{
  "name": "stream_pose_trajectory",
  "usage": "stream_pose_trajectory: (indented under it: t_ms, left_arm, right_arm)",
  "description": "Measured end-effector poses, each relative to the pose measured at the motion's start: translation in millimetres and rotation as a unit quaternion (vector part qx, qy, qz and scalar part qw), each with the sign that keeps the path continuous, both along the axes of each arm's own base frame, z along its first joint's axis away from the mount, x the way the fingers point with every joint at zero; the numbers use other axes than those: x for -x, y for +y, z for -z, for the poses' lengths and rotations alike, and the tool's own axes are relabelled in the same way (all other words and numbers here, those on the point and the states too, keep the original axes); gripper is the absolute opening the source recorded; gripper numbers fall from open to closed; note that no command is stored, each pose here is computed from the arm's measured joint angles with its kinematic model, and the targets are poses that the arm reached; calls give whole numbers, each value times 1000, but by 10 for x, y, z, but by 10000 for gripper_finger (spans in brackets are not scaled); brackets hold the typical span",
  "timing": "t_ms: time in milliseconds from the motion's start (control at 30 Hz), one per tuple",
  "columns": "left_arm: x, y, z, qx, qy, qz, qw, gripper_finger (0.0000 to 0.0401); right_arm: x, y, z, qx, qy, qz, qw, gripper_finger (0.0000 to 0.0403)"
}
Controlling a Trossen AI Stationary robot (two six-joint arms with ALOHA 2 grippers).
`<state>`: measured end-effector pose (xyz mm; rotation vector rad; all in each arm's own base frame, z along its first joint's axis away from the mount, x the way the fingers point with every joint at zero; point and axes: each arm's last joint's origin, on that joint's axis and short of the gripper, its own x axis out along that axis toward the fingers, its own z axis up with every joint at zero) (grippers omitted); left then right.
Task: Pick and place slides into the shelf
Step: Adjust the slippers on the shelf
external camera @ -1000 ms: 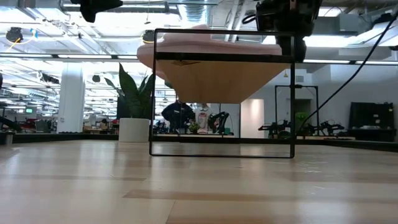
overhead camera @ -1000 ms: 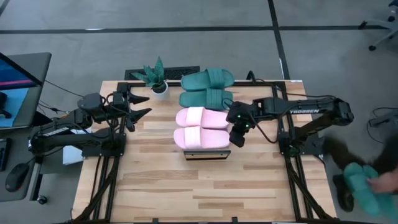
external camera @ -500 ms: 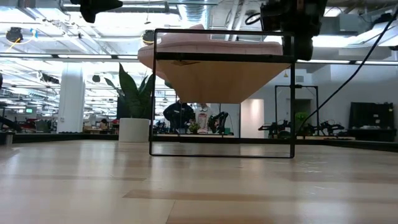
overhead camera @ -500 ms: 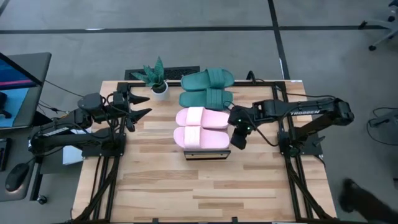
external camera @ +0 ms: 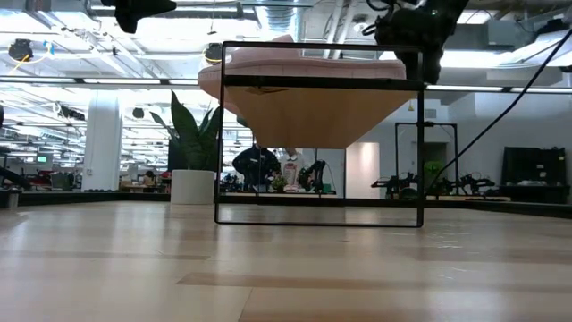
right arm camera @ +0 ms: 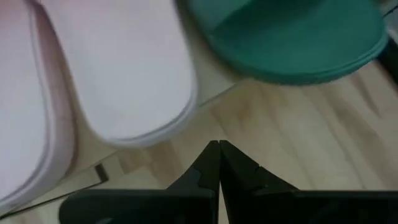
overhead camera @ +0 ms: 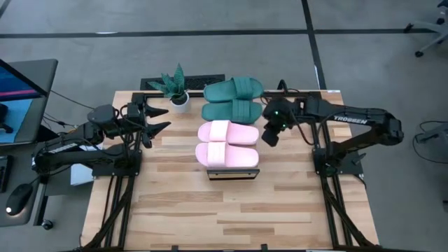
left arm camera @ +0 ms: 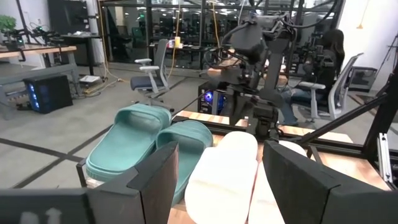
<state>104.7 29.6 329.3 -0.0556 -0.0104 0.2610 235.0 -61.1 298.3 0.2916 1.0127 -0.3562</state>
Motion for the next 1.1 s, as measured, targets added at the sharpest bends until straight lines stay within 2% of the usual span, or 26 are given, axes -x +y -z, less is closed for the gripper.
stream_pose_trajectory:
  t_ms: [367, 600, 1100]
  left_arm:
    - [0, 1, 0, 4, -1, -1, 1000, 220]
    - [0, 0, -1, 4, -1, -1, 1000, 220]
    - [0, 0, 0, 5, -1, -1, 1000, 220]
  right_arm:
    - [-87, -197, 39, 23, -15, -9, 1000, 0]
    - [-148, -198, 121, 14, -4, -24, 1000, 0]
    - [-259, -95, 137, 3, -24, -43, 999, 0]
